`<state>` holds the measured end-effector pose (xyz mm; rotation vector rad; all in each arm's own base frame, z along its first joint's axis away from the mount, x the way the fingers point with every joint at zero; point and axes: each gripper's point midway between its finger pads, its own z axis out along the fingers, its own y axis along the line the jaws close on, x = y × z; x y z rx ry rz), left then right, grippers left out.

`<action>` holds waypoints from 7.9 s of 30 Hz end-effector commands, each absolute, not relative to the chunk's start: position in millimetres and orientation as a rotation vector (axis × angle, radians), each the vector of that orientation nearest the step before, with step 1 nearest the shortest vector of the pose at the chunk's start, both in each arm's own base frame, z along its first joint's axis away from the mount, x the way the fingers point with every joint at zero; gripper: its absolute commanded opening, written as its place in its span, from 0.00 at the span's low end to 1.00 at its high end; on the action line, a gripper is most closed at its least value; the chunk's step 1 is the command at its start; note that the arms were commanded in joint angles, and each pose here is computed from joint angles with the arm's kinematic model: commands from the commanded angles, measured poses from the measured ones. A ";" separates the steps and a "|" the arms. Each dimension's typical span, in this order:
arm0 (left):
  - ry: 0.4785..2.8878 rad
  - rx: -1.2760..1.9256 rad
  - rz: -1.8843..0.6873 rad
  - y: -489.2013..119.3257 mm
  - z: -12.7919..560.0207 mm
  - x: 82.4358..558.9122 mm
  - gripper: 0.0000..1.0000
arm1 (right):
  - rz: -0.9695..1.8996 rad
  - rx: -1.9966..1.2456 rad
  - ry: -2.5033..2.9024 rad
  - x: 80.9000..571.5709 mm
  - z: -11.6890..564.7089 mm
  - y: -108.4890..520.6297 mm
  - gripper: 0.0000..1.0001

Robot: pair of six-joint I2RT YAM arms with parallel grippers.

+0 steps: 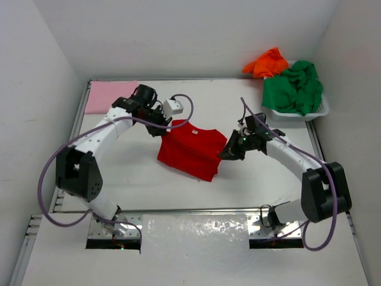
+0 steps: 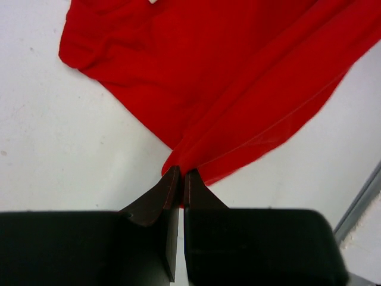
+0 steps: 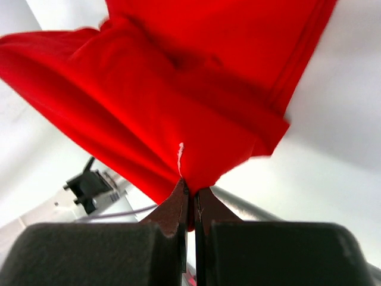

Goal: Fold and stack the t-shirts
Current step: Fold the long partially folded tshirt into a neat square, then smooth out wrinkles on the folded tshirt

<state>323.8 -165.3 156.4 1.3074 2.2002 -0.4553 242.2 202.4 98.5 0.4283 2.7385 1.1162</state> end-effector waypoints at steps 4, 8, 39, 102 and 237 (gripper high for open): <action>2.135 1.139 -0.354 -171.0 177.0 394.4 0.00 | 1.079 0.419 2.714 286.0 98.0 187.6 0.00; 2.135 1.094 -0.351 -178.0 174.5 417.7 0.00 | 1.074 0.463 2.698 310.6 97.2 179.8 0.00; 2.204 0.720 -0.190 -191.8 104.7 565.0 0.35 | 0.611 0.506 2.605 505.3 53.0 94.4 0.30; 2.500 0.577 -0.675 -194.2 77.4 382.9 0.59 | 0.353 -0.007 2.468 562.8 39.6 149.5 0.44; 2.564 0.931 -0.651 -172.7 15.6 321.3 0.00 | 0.821 -0.305 2.274 547.4 39.2 349.6 0.24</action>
